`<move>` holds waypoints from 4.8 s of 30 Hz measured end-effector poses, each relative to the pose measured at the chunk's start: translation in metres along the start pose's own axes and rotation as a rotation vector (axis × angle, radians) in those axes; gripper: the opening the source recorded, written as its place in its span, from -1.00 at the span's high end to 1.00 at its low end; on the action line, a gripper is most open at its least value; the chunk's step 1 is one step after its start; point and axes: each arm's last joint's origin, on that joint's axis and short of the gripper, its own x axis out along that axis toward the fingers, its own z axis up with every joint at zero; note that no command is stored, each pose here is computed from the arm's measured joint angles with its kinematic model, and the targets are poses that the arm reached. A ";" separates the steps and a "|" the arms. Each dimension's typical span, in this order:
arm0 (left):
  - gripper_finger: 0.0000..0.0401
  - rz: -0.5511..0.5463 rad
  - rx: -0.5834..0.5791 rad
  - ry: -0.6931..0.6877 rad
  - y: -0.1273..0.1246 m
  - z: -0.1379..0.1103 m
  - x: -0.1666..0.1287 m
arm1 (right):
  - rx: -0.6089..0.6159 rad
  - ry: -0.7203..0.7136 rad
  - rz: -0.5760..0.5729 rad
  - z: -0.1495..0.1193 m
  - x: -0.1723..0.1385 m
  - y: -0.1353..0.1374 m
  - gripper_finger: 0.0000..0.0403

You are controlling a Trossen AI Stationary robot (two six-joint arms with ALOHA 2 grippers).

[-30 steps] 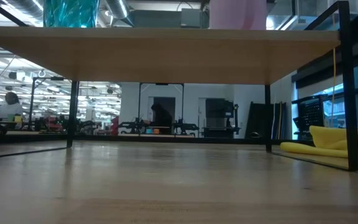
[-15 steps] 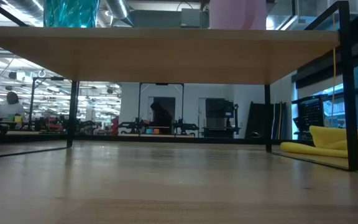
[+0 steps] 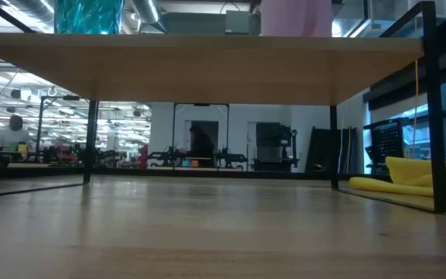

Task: Stack small to large cups/mugs on shelf
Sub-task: Put the red cup on the shelf

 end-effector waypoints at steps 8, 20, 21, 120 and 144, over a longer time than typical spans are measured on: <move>0.97 0.023 0.054 -0.099 0.005 0.030 0.014 | 0.042 0.000 0.001 0.000 0.000 0.001 0.95; 0.97 0.019 0.104 -0.178 0.011 0.063 0.028 | 0.048 0.000 0.001 0.000 0.000 0.001 0.95; 0.97 0.014 0.103 -0.176 0.011 0.064 0.028 | 0.048 0.000 0.001 0.000 0.000 0.001 0.95; 0.98 0.371 0.037 -0.333 0.033 0.046 -0.028 | 0.090 0.019 0.019 0.000 0.003 -0.016 0.95; 1.00 0.095 0.309 -0.105 -0.020 0.044 -0.040 | -0.337 0.050 0.017 0.007 -0.013 -0.018 0.20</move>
